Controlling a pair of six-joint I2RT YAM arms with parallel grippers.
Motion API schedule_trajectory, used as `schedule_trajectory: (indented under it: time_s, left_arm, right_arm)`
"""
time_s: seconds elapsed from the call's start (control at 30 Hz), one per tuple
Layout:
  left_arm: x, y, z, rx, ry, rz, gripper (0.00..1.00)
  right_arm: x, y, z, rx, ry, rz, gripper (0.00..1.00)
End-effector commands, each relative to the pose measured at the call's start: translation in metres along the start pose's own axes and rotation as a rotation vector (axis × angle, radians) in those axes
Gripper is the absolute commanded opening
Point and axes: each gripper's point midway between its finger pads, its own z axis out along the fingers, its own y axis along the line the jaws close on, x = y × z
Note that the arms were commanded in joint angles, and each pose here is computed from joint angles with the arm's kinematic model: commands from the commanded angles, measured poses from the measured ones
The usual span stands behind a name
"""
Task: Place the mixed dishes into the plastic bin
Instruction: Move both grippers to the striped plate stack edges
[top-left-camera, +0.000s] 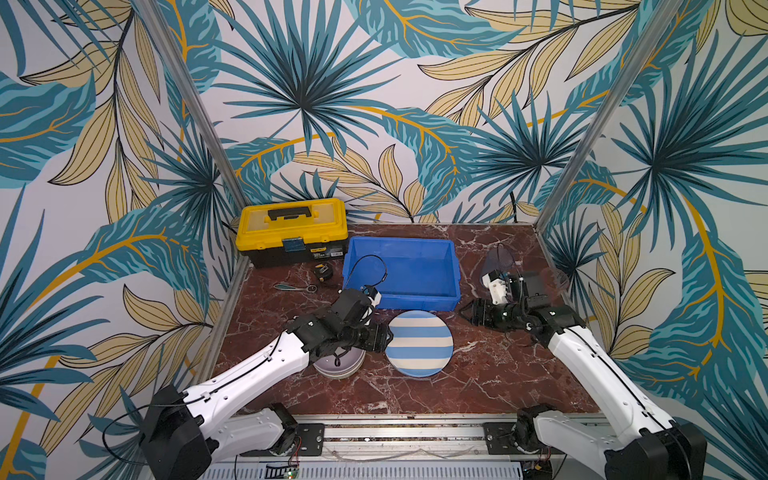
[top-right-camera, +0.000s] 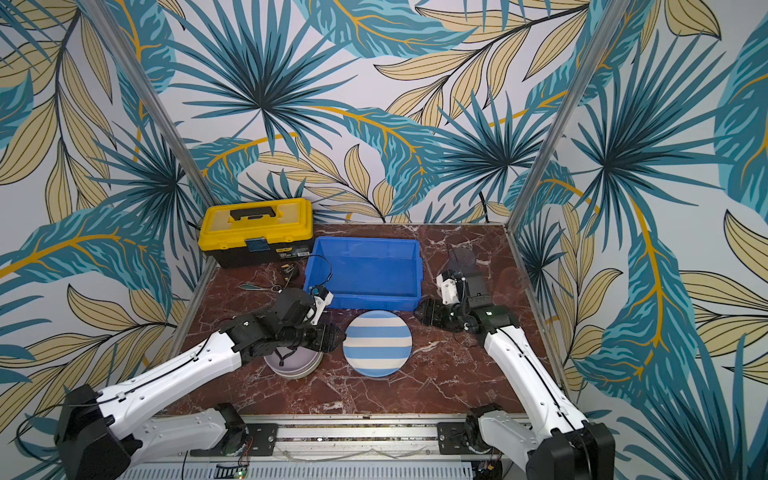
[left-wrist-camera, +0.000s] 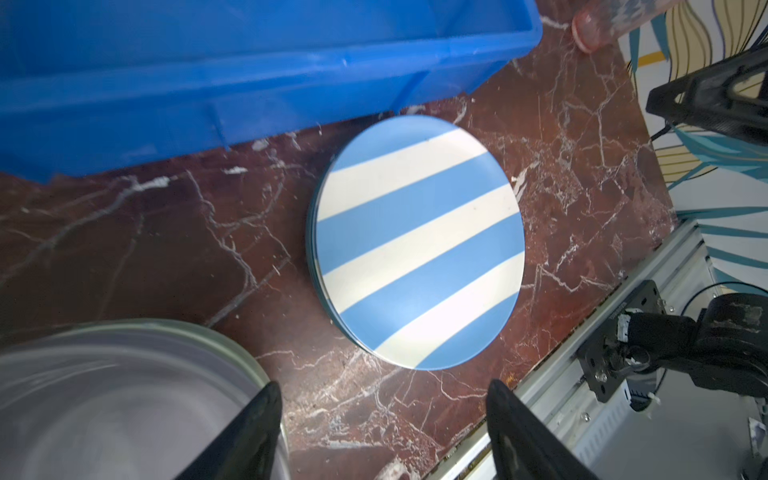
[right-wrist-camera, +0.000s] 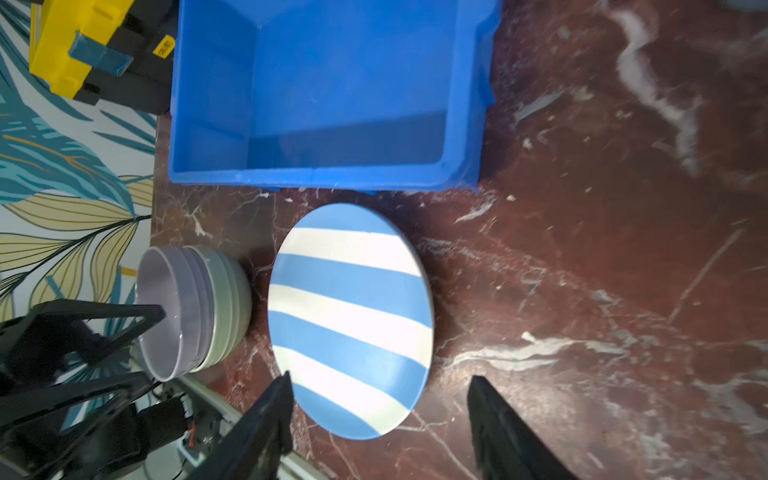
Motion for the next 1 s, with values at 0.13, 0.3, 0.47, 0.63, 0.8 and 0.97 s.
schedule_trajectory:
  time_s: [0.13, 0.3, 0.47, 0.63, 0.8, 0.97]
  left_arm:
    - [0.0, -0.032, 0.006, 0.067, 0.063, -0.079, 0.74]
    - [-0.001, -0.026, 0.027, 0.029, 0.051, -0.17, 0.72]
    - [-0.003, -0.012, 0.05, -0.044, 0.029, -0.26, 0.67]
    - [-0.007, 0.004, 0.066, -0.15, 0.002, -0.302, 0.63]
    - [-0.007, 0.016, 0.087, -0.239, 0.035, -0.308, 0.61]
    - [-0.009, 0.011, 0.096, -0.242, 0.047, -0.299, 0.61]
  right_arm:
    - [0.043, 0.003, 0.029, -0.015, 0.169, 0.007, 0.63]
    - [0.049, -0.006, 0.044, -0.012, 0.162, 0.044, 0.6]
    - [0.054, -0.014, 0.059, -0.009, 0.171, 0.082, 0.56]
    - [0.052, -0.018, 0.069, -0.011, 0.161, 0.105, 0.53]
    - [0.052, -0.02, 0.076, -0.011, 0.157, 0.126, 0.5]
    - [0.052, -0.022, 0.079, -0.013, 0.152, 0.134, 0.49]
